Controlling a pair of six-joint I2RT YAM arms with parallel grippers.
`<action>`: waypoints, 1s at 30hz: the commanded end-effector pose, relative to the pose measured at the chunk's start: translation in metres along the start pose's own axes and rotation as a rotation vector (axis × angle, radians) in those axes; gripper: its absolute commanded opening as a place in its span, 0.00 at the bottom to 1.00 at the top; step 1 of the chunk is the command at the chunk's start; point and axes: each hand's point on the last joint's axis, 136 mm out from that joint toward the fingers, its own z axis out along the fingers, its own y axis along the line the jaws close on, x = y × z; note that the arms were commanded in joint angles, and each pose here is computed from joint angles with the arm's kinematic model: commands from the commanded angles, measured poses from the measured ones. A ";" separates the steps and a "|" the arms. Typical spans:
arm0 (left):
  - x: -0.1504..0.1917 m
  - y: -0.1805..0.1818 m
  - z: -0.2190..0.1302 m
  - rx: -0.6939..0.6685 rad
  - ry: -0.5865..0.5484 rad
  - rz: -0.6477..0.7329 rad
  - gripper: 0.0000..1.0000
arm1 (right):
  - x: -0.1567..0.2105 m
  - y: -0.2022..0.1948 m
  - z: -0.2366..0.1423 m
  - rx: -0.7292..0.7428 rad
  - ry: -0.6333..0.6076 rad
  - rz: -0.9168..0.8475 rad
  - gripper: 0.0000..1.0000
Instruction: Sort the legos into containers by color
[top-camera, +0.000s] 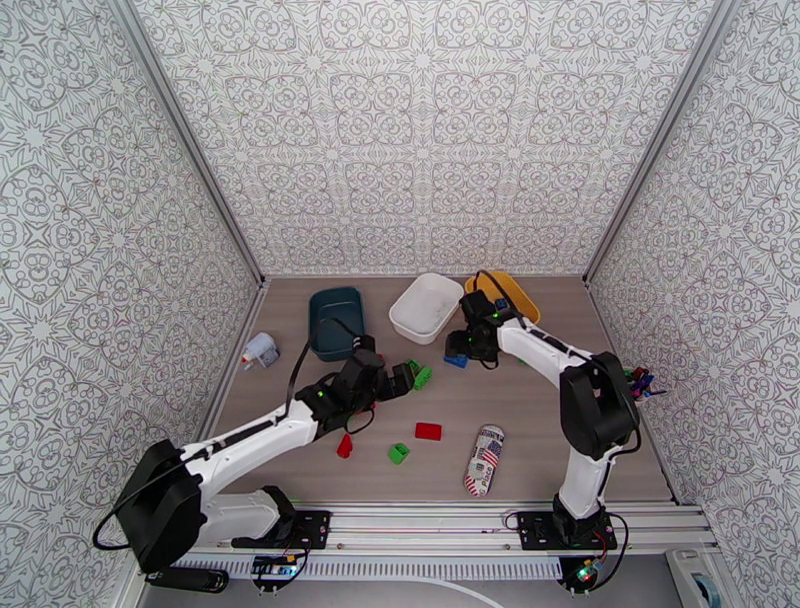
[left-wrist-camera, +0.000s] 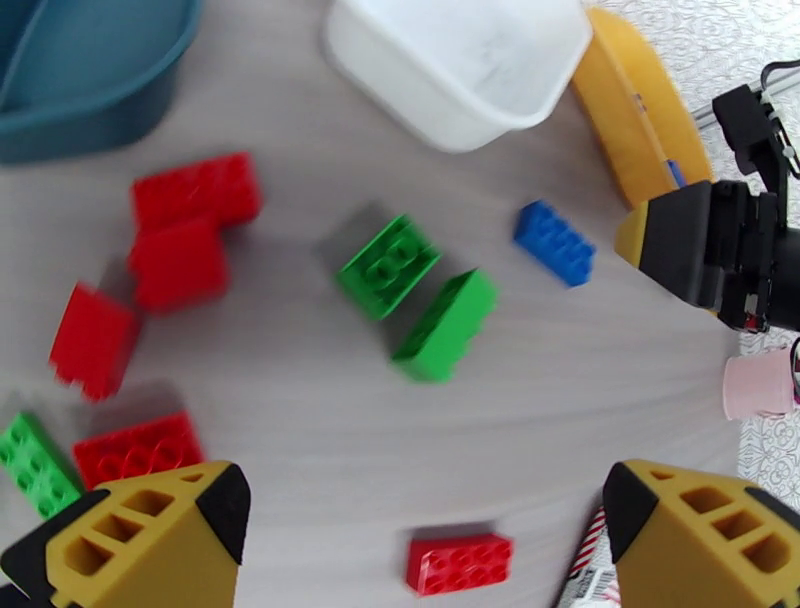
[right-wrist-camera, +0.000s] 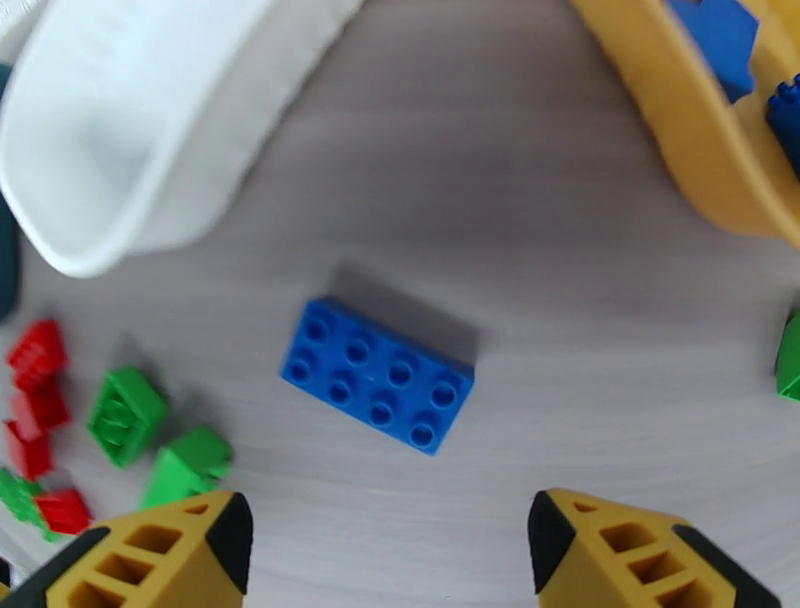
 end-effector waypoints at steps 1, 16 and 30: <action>-0.002 0.009 -0.006 -0.005 -0.027 -0.050 0.99 | 0.022 -0.016 0.017 0.092 0.053 -0.063 0.77; 0.007 0.018 -0.014 0.003 -0.021 -0.076 0.99 | 0.011 -0.018 0.050 0.157 0.085 -0.091 0.75; 0.009 0.026 -0.021 -0.015 -0.023 -0.082 0.99 | -0.038 -0.011 0.063 0.122 0.079 -0.065 0.72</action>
